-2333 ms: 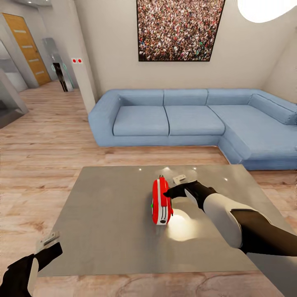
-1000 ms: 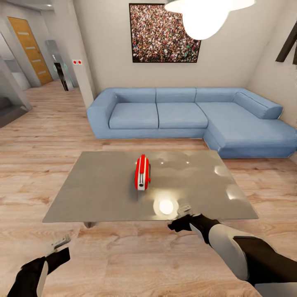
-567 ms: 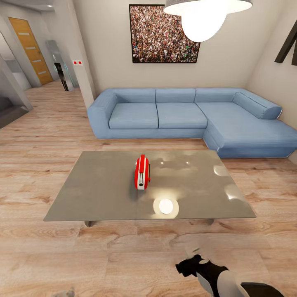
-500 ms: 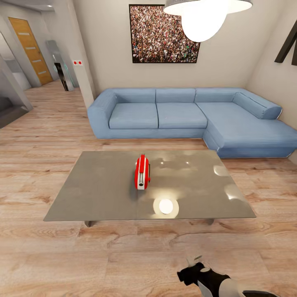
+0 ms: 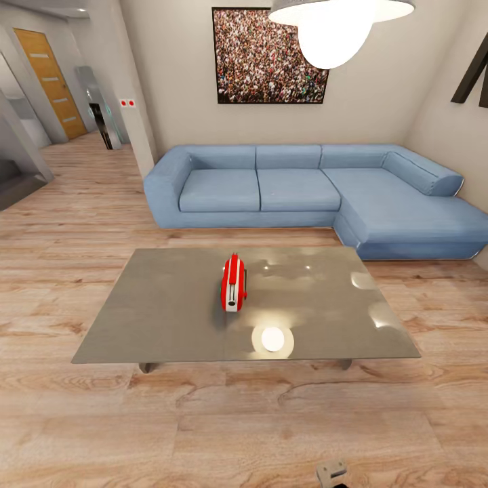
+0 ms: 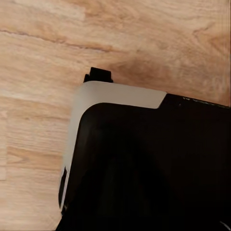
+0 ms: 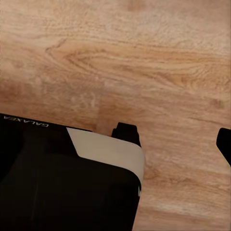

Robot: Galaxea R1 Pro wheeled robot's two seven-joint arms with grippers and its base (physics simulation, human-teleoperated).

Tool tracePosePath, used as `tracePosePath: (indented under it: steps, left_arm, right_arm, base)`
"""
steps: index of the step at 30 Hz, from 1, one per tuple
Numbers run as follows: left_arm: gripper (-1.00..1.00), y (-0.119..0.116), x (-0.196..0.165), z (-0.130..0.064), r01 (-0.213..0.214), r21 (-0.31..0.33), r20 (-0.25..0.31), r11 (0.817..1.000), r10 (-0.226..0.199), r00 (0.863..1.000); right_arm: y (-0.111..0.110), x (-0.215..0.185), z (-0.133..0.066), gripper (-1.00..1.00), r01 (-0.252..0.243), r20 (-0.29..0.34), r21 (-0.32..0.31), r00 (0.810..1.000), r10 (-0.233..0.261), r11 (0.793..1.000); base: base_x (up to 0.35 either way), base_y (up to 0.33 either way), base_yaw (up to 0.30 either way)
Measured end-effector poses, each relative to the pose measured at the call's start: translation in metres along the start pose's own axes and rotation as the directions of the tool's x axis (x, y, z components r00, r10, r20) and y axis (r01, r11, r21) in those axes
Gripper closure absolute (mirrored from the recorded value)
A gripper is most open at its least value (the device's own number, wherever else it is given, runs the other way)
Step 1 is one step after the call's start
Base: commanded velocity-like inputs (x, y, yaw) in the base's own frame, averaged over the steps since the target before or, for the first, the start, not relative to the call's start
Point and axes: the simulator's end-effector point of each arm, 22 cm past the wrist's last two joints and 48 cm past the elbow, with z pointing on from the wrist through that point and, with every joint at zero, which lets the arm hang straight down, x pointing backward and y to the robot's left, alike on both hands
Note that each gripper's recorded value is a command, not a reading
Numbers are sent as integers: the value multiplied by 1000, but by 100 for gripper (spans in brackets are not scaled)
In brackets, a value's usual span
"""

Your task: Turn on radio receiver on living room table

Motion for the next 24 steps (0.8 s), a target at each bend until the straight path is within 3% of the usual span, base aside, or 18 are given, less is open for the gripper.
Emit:
tracePosePath:
  steps: [11, 24]
  left_arm:
    - [100, -111, 29, 9, 13, 142, -35, 990, -8, 999]
    - [100, -120, 31, 9, 15, 153, -38, 988, -9, 999]
  right_arm:
    - [0, 0, 0, -100, 1, -1, -1, 1000, -1, 1000]
    - [1, 0, 0, -100, 1, -1, -1, 1000, -1, 1000]
  base:
    - [0, 0, 0]
    - [0, 0, 0]
